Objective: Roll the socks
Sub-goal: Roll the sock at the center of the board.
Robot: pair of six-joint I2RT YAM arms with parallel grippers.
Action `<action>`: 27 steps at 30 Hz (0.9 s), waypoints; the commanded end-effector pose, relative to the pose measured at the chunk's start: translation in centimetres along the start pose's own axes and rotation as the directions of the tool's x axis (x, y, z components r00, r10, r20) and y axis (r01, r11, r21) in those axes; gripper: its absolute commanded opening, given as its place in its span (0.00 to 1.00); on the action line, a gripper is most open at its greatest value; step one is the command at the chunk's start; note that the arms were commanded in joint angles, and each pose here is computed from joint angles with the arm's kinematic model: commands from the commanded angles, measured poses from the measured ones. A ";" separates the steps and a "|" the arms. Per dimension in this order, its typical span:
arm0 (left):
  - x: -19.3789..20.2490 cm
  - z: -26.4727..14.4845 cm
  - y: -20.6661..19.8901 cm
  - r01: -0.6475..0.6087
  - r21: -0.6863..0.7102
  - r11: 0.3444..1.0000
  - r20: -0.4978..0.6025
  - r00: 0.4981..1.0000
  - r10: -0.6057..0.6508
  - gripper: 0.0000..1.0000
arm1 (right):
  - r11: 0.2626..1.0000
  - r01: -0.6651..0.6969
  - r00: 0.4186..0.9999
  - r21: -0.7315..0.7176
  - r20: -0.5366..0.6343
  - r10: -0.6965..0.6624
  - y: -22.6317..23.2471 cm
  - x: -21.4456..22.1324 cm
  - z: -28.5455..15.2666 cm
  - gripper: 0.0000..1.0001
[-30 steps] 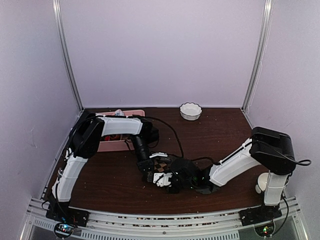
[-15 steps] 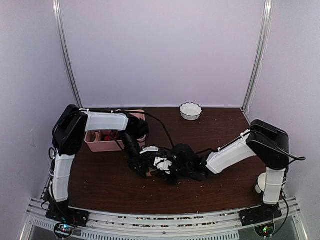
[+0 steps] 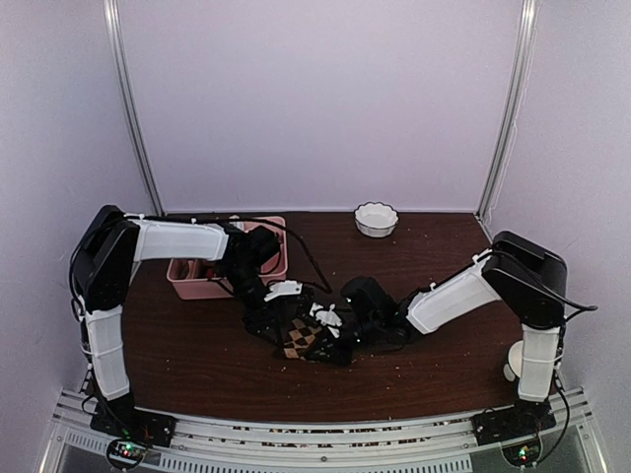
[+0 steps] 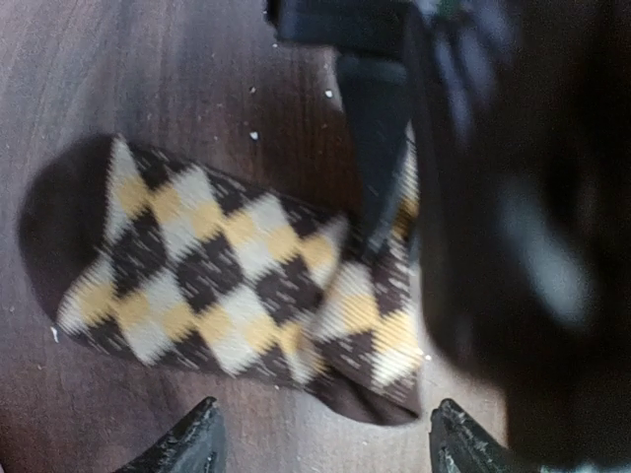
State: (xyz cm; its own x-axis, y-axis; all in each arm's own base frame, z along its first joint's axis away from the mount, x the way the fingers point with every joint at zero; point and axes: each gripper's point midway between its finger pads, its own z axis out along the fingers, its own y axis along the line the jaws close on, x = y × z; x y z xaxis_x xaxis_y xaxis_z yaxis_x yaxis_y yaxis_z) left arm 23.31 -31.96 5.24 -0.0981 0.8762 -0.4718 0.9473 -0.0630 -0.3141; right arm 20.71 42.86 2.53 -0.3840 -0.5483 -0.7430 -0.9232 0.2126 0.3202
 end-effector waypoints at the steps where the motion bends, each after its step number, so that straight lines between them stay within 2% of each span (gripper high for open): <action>1: -1.5 0.3 -2.5 -0.121 0.017 0.993 0.035 0.992 0.120 0.75 | 0.926 -0.376 0.877 0.041 -0.308 0.369 -0.4 10.6 0.4 0.00; 3: -1.5 0.6 -2.8 -0.139 0.023 0.990 0.033 0.990 0.138 0.77 | 0.901 -0.432 0.856 0.038 -0.296 0.423 -0.9 10.5 0.4 0.00; 4: -1.4 0.8 -3.0 -0.146 0.027 0.989 0.030 0.989 0.146 0.93 | 0.888 -0.457 0.845 0.040 -0.293 0.448 -1.2 10.5 0.5 0.00; 5: -1.4 0.8 -3.1 -0.151 0.026 0.988 0.026 0.988 0.150 0.97 | 0.875 -0.482 0.832 0.048 -0.289 0.474 -1.6 10.7 0.5 0.00; 9: -1.6 0.2 -3.2 -0.164 -0.021 0.986 0.045 0.985 0.165 0.98 | 0.836 -0.544 0.795 0.071 -0.276 0.541 -2.9 11.5 0.5 0.00; 12: -2.2 -1.2 -1.4 -0.139 -0.161 0.977 0.075 0.986 0.152 0.98 | 0.829 -0.550 0.784 0.107 -0.276 0.556 -3.5 12.4 0.3 0.00; 14: -2.6 -3.1 0.4 -0.074 -0.254 0.964 0.122 0.987 0.107 0.98 | 0.832 -0.537 0.786 0.139 -0.274 0.554 -3.9 12.9 0.1 0.00; 17: -3.0 -5.3 1.8 -0.035 -0.327 0.944 0.163 0.982 0.092 0.98 | 0.838 -0.514 0.788 0.183 -0.284 0.545 -4.4 13.4 -0.3 0.00; 20: -3.5 -5.3 -0.4 -0.098 -0.256 0.962 0.190 0.970 0.149 0.98 | 0.827 -0.525 0.773 0.201 -0.293 0.562 -4.5 13.3 -0.5 0.00; 23: -2.9 -2.8 -2.7 -0.162 -0.174 0.971 0.103 0.978 0.181 0.98 | 0.798 -0.560 0.749 0.221 -0.277 0.602 -4.7 13.0 -0.4 0.00; 27: -2.2 0.0 -4.7 -0.224 -0.150 0.963 0.033 0.972 0.232 0.97 | 0.765 -0.606 0.719 0.215 -0.263 0.644 -4.8 12.6 0.2 0.00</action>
State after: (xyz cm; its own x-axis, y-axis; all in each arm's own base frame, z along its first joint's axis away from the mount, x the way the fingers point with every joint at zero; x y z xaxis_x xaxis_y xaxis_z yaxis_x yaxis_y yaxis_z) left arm 22.45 -33.06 9.73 0.0340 0.7988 -0.6007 0.9939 -0.0903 -0.0638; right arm 21.23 42.30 2.01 -0.7164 -0.4697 -0.5159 -0.6744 0.2764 0.6847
